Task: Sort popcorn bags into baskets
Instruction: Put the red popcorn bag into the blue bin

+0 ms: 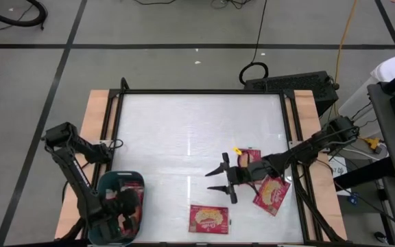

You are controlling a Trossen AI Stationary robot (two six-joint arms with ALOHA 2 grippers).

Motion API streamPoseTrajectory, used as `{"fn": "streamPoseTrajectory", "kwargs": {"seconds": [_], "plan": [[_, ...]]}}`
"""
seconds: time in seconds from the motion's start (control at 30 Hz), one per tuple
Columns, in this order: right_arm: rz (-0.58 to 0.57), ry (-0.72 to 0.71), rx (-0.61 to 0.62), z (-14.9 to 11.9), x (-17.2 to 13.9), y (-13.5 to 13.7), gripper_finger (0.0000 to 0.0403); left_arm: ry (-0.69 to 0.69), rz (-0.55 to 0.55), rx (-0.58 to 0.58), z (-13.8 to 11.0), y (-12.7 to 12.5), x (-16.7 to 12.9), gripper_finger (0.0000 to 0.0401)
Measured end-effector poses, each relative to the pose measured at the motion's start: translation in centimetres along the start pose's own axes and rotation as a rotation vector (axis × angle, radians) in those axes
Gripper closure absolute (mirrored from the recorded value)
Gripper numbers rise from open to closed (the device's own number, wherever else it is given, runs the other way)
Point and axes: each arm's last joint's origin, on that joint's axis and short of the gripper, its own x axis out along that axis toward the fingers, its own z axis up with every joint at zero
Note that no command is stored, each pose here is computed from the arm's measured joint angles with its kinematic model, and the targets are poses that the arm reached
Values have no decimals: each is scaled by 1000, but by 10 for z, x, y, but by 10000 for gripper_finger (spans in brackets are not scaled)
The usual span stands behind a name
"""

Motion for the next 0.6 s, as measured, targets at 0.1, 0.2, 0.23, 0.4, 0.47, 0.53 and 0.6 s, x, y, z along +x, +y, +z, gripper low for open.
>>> {"fn": "streamPoseTrajectory", "kwargs": {"seconds": [0.1,0.2,0.23,0.4,0.47,0.53,0.6], "plan": [[-31,-1,-3,0,-1,4,197,40,-1,11,-3,0,-1,281],[-54,1,7,-1,-2,8,197,43,-9,23,-7,0,-3,282],[-68,9,8,-2,-3,9,197,45,-13,27,-8,-1,-4,282],[-200,106,57,-14,-6,12,197,44,-32,56,-7,-4,-11,281],[-223,151,109,-19,-9,14,197,36,-35,77,-2,-6,-16,282],[-238,210,177,-23,-11,15,197,3,-28,105,4,-7,-25,282],[-249,287,218,-27,-13,19,197,-45,-27,147,11,-9,-36,281]]}}
